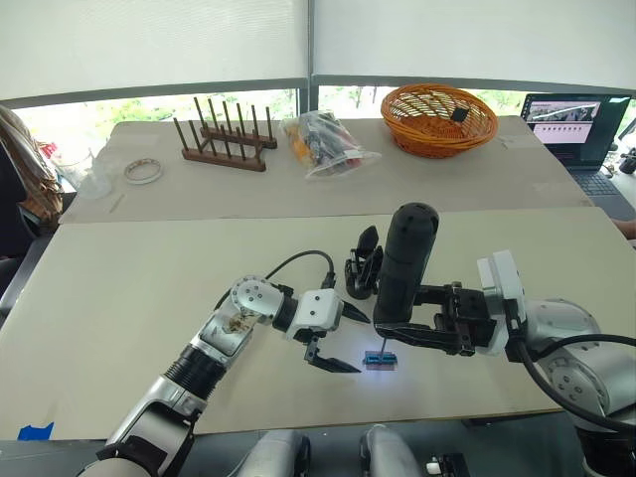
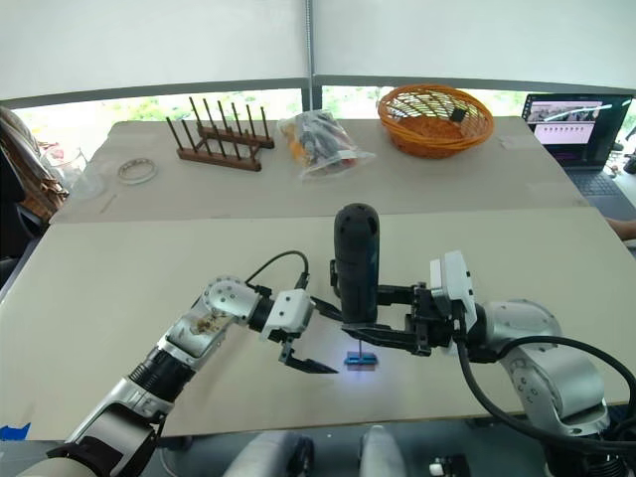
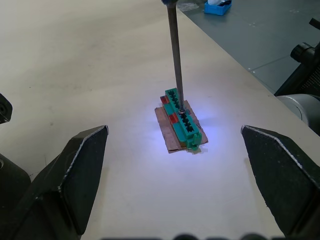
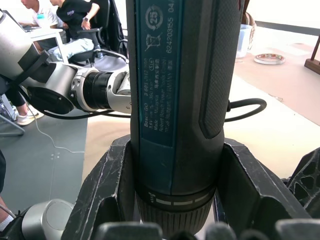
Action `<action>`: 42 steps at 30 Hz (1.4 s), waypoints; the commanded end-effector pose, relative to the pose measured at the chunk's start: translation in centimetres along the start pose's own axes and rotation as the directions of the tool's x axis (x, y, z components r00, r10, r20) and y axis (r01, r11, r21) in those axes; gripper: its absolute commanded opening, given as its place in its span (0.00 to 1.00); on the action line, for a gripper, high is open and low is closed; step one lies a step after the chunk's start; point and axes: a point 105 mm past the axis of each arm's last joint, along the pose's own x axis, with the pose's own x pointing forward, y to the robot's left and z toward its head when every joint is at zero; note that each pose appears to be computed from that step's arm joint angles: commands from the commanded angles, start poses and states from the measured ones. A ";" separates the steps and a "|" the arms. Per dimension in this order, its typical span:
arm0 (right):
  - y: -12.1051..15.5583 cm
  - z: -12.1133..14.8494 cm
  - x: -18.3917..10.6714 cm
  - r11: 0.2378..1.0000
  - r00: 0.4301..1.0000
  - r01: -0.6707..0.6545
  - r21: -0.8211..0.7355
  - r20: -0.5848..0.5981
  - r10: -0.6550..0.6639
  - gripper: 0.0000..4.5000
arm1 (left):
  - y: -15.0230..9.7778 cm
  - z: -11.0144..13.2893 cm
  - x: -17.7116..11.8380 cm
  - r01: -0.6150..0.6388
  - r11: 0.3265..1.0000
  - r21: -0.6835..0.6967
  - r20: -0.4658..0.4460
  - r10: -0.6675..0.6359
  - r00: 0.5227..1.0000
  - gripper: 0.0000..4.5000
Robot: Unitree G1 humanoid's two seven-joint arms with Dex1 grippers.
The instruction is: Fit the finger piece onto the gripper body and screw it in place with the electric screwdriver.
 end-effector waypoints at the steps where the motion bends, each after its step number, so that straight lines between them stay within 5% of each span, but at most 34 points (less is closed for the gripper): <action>1: 0.0 1.0 -0.4 0.999 1.000 0.006 -0.054 0.017 -0.005 0.42 | 0.4 0.8 0.0 -0.005 0.999 0.039 0.023 0.004 1.000 1.00; 9: -0.3 1.4 -0.3 0.998 1.000 0.016 -0.058 0.028 -0.014 0.42 | 0.2 0.8 0.0 -0.002 0.999 0.036 0.024 0.002 1.000 1.00; 18: 0.8 4.9 0.8 0.996 0.996 -0.017 -0.090 0.081 0.024 0.42 | 0.3 0.4 -1.3 -0.032 0.999 -0.010 0.021 0.032 0.999 1.00; 24: 0.6 5.6 0.6 0.994 0.997 -0.025 -0.108 0.064 0.032 0.42 | 1.6 0.3 -2.7 -0.147 0.985 -0.087 0.038 0.151 0.988 1.00; 29: 0.0 6.3 0.7 0.992 0.997 -0.020 -0.127 0.065 0.029 0.42 | 4.1 -1.1 -3.4 -0.351 0.924 -0.152 -0.011 0.354 0.935 1.00; 42: -0.6 6.3 0.7 0.990 0.998 0.000 -0.144 0.065 0.010 0.42 | 8.2 -2.4 -0.5 -0.557 0.802 -0.216 -0.077 0.555 0.828 1.00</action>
